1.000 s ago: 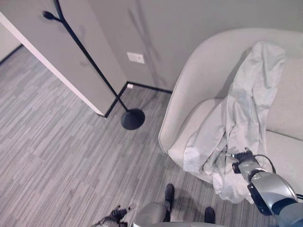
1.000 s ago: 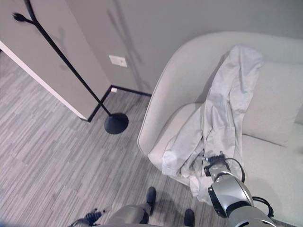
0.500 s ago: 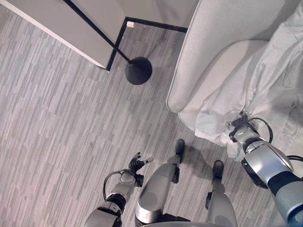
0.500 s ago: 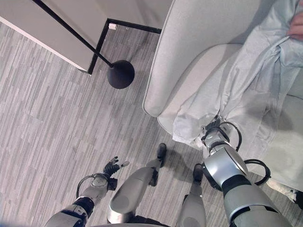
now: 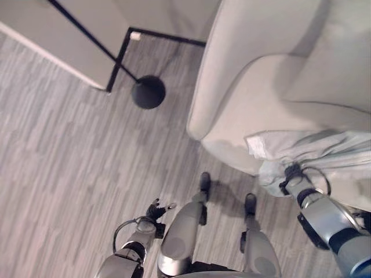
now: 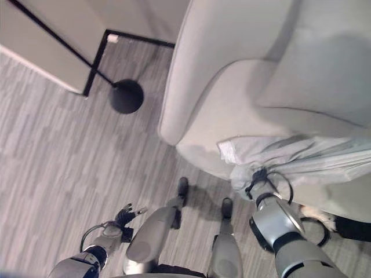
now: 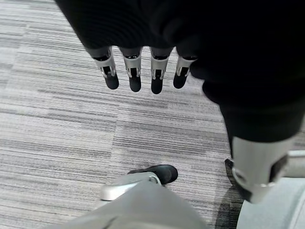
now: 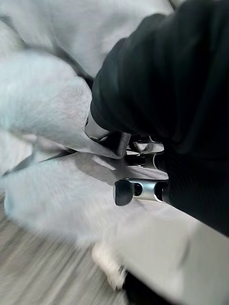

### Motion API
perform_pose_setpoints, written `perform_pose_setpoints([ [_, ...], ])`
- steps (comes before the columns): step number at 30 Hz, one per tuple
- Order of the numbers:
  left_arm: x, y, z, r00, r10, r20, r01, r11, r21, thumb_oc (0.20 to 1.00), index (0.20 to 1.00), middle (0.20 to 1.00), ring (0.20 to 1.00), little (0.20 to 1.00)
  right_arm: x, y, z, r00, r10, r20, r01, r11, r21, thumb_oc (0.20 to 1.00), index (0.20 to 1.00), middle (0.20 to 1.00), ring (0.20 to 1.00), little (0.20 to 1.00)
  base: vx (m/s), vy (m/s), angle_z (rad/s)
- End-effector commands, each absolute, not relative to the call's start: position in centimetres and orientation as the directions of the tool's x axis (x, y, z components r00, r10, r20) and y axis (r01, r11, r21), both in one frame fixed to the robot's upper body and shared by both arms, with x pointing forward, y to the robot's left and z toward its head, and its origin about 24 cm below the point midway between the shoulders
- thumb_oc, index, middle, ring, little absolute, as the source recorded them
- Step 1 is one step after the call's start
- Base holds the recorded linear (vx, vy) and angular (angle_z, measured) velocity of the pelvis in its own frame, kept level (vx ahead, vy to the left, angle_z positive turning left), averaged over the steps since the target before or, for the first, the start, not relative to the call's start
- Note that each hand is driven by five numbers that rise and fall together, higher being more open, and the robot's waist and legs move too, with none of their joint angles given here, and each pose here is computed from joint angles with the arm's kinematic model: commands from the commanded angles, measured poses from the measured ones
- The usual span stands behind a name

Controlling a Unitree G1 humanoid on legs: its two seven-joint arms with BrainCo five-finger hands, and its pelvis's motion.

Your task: Hang the clothes on the sofa on the clothes rack.

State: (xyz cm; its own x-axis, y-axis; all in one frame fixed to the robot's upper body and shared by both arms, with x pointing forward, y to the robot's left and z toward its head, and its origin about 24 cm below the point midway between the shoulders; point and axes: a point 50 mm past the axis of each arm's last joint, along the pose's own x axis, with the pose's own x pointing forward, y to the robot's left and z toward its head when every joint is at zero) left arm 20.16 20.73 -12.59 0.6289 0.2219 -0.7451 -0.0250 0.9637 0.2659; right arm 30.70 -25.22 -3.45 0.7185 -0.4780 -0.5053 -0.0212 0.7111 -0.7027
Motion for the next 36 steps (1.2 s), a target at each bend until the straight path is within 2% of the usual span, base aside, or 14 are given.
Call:
perform_pose_setpoints([
  [1,19.0,19.0,-13.5,0.606,0.195,-0.771,0.042,0.960,0.276,1.000,1.000,1.000,1.000,1.000,31.3,-22.6,-3.8,0.762,-0.376,-0.528,-0.047,0.780,-0.624,1.000,1.000,1.000,1.000,1.000,0.07,-0.025,-0.20],
  [2,18.1,19.9,-13.9,0.571,0.221,-0.791,0.043,0.954,0.297,1.000,1.000,1.000,1.000,1.000,29.9,-21.6,-5.6,0.761,-0.323,-0.562,-0.074,0.818,-0.570,1.000,1.000,1.000,1.000,1.000,0.10,-0.041,-0.10],
  [5,17.0,20.9,-14.2,0.531,0.250,-0.809,0.045,0.946,0.322,1.000,1.000,1.000,1.000,1.000,27.8,-21.3,-7.4,0.749,-0.280,-0.601,-0.141,0.819,-0.556,1.000,1.000,1.000,1.000,1.000,0.09,-0.063,-0.03],
  [6,16.3,21.6,-14.4,0.507,0.270,-0.819,0.057,0.937,0.344,1.000,1.000,1.000,1.000,1.000,26.0,-21.7,-8.7,0.732,-0.262,-0.629,-0.188,0.809,-0.556,1.000,1.000,1.000,1.000,1.000,0.06,-0.058,-0.09],
  [9,16.1,21.7,-14.5,0.500,0.269,-0.823,0.067,0.936,0.347,1.000,1.000,1.000,1.000,1.000,25.1,-21.9,-9.4,0.711,-0.270,-0.650,-0.192,0.814,-0.548,1.000,1.000,1.000,1.000,1.000,0.00,-0.049,-0.03],
  [10,15.7,21.8,-14.6,0.488,0.271,-0.830,0.087,0.931,0.355,1.000,1.000,1.000,1.000,1.000,23.3,-22.0,-10.5,0.676,-0.270,-0.686,-0.202,0.828,-0.524,1.000,1.000,1.000,1.000,1.000,-0.01,-0.046,0.00],
  [12,15.7,21.8,-14.6,0.488,0.271,-0.830,0.088,0.931,0.355,1.000,1.000,1.000,1.000,1.000,23.3,-22.0,-10.6,0.675,-0.270,-0.686,-0.202,0.828,-0.524,1.000,1.000,1.000,1.000,1.000,-0.02,-0.047,-0.03],
  [15,15.1,21.6,-14.9,0.473,0.263,-0.841,0.128,0.924,0.361,1.000,1.000,1.000,1.000,1.000,19.6,-23.4,-12.3,0.602,-0.310,-0.736,-0.167,0.852,-0.496,1.000,1.000,1.000,1.000,1.000,-0.07,-0.124,0.02],
  [19,14.7,21.5,-15.1,0.463,0.261,-0.847,0.135,0.924,0.359,1.000,1.000,1.000,1.000,1.000,18.8,-23.8,-12.6,0.580,-0.326,-0.747,-0.143,0.862,-0.487,1.000,1.000,1.000,1.000,1.000,-0.03,-0.050,-0.03],
  [20,13.4,21.6,-15.5,0.424,0.265,-0.866,0.143,0.925,0.352,1.000,1.000,1.000,1.000,1.000,18.0,-24.2,-12.9,0.560,-0.336,-0.757,-0.117,0.873,-0.473,1.000,1.000,1.000,1.000,1.000,-0.03,-0.050,0.01],
  [24,12.8,21.6,-15.7,0.406,0.262,-0.875,0.163,0.922,0.351,1.000,1.000,1.000,1.000,1.000,17.8,-24.0,-13.1,0.552,-0.330,-0.766,-0.113,0.880,-0.461,1.000,1.000,1.000,1.000,1.000,-0.01,-0.019,0.01],
  [36,12.1,21.5,-15.9,0.397,0.260,-0.880,0.177,0.919,0.352,1.000,1.000,1.000,1.000,1.000,17.7,-23.3,-13.4,0.540,-0.311,-0.782,-0.147,0.880,-0.451,1.000,1.000,1.000,1.000,1.000,0.01,0.013,0.02],
])
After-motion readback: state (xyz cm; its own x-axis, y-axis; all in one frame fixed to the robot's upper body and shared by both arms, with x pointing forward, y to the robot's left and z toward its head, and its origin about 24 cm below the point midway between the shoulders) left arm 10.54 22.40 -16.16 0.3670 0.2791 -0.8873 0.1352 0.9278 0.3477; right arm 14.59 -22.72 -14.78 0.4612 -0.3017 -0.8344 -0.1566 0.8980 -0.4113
